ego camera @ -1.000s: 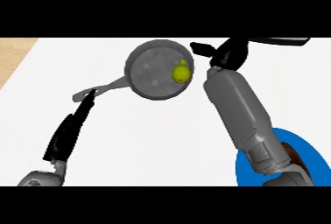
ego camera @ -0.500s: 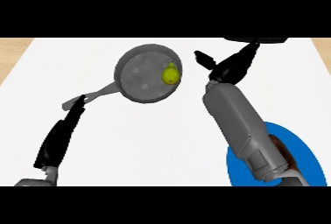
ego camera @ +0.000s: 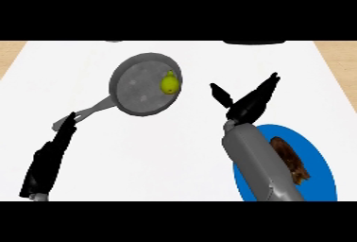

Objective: Pick the pear from the plate and place it in the pan

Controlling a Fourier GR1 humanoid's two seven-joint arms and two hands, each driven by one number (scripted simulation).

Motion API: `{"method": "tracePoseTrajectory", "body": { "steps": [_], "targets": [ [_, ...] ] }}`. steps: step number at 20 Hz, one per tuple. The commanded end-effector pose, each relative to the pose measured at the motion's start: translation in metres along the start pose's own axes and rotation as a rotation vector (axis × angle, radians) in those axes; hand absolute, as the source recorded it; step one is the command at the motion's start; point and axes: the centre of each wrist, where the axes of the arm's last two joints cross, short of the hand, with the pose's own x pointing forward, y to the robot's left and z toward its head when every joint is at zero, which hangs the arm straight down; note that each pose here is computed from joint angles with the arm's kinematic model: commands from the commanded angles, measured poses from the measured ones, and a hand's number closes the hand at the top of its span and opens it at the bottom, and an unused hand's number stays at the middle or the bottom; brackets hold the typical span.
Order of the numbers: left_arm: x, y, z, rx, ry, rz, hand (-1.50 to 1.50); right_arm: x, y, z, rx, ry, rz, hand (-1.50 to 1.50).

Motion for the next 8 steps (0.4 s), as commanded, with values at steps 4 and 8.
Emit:
{"method": "tracePoseTrajectory", "body": {
  "steps": [4, 8],
  "targets": [
    [-0.004, -0.001, 0.006, 0.01, 0.005, 0.007, 0.0, -0.034, -0.053, 0.029, 0.015, 0.0, -0.049, -1.5],
    [-0.001, 0.002, 0.001, 0.034, 0.009, 0.007, 0.0, -0.036, -0.101, 0.042, 0.014, -0.003, -0.064, -1.5]
  ]
}}
